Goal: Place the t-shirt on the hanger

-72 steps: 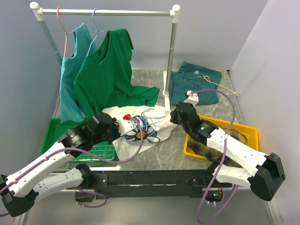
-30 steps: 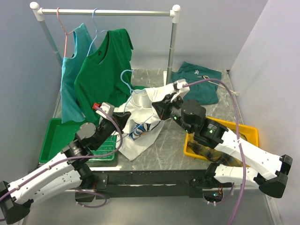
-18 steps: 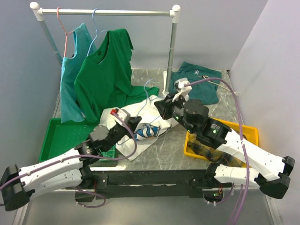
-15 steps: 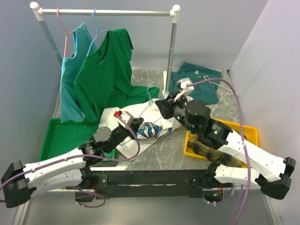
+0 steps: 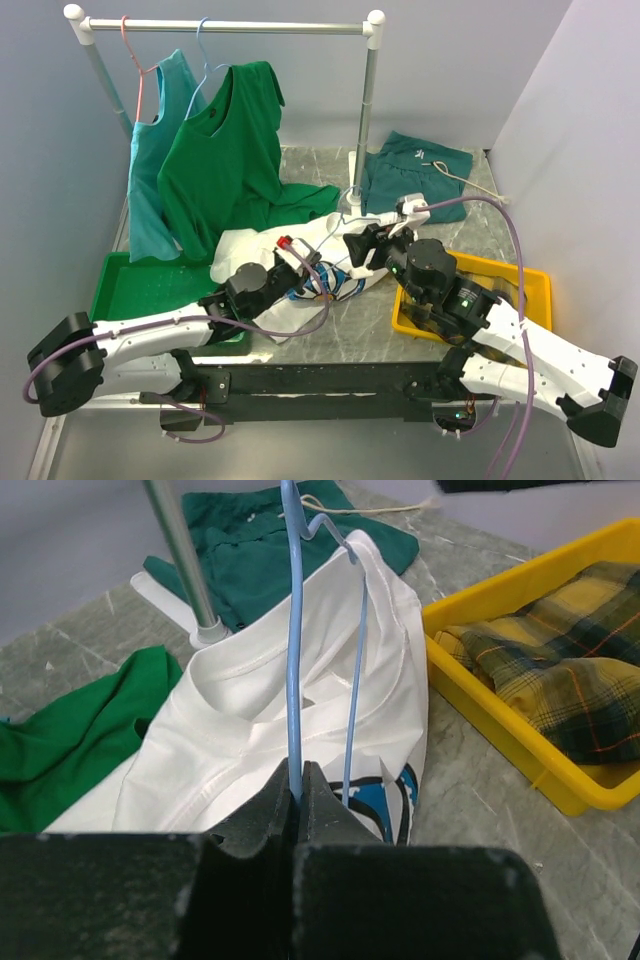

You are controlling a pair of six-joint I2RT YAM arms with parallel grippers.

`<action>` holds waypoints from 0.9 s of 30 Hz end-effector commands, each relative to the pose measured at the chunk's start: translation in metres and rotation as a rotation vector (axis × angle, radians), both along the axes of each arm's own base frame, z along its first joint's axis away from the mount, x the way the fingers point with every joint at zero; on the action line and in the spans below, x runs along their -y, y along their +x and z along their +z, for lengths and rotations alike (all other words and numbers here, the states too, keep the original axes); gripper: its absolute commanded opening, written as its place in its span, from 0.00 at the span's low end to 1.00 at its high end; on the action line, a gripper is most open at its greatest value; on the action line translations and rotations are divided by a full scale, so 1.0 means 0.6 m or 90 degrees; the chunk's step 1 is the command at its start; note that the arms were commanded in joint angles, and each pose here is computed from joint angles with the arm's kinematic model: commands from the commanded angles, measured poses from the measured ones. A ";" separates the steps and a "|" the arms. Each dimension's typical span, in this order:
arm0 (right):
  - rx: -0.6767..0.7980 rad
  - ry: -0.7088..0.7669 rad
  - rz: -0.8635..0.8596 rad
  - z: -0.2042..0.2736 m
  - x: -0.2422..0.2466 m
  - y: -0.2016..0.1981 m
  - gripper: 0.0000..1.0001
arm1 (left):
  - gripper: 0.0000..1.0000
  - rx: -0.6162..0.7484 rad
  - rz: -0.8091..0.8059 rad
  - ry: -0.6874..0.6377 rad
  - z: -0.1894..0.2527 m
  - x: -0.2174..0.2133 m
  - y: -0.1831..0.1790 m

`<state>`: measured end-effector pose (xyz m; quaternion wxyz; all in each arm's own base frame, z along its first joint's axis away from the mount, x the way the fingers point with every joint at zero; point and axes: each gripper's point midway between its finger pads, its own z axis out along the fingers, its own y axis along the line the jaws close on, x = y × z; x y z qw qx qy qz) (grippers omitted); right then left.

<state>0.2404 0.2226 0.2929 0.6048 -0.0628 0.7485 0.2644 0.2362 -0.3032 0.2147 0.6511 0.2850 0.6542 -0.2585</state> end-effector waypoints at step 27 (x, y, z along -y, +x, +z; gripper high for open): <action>0.054 0.006 -0.112 -0.006 0.024 0.098 0.00 | 0.31 -0.052 -0.082 0.022 0.048 0.084 0.002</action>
